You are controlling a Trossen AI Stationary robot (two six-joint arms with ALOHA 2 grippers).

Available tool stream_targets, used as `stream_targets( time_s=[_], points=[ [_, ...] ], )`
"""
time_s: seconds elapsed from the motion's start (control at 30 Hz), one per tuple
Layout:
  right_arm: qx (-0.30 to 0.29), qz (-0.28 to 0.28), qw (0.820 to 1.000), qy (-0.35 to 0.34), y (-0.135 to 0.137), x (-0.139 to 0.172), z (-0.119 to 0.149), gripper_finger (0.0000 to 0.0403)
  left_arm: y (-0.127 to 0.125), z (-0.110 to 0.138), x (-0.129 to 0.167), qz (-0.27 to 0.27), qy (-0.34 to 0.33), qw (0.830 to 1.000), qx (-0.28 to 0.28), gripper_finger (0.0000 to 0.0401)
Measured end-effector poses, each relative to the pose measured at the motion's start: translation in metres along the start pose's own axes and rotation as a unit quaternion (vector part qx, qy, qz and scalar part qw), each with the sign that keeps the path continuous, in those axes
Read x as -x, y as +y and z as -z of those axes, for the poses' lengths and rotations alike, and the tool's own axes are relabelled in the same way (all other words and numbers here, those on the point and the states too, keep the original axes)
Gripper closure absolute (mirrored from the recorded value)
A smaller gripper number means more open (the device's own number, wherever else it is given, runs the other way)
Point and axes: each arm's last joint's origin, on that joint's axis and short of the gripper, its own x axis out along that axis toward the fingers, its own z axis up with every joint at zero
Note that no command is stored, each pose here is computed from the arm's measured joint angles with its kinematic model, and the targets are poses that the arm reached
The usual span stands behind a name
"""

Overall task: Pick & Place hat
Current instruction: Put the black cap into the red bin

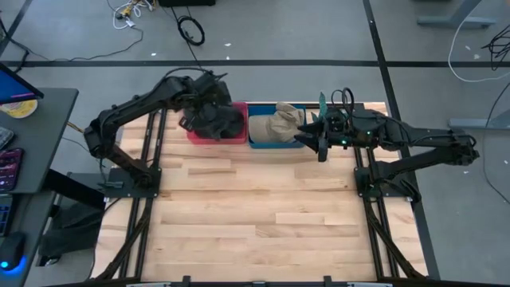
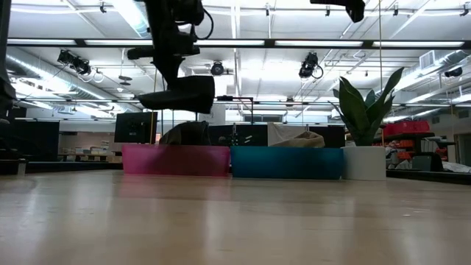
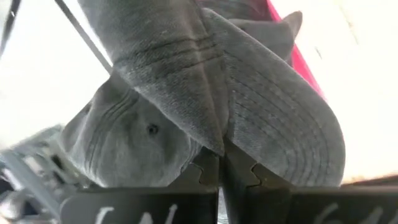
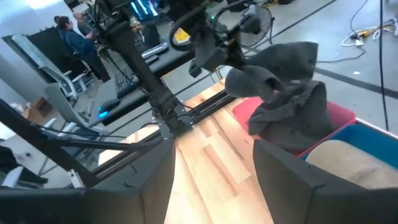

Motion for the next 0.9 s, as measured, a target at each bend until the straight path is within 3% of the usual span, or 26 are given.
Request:
stream_targets(
  time_s=[0.1,0.37,0.9],
  points=[
    [0.014,-0.004,1.000,0.003,-0.004,-0.001,-0.002,0.0184,-0.009,0.003,-0.001,-0.015,0.020,0.999,-0.041,0.0401],
    [-0.004,0.019,1.000,-0.009,-0.015,-0.002,-0.008,0.0184,-0.022,0.014,-0.034,-0.018,0.030,0.998,-0.060,0.0401],
    [-0.070,0.066,0.995,-0.040,-0.022,-0.003,-0.012,0.0184,-0.028,0.019,-0.074,-0.047,-0.072,0.989,-0.121,0.0401]
  ],
)
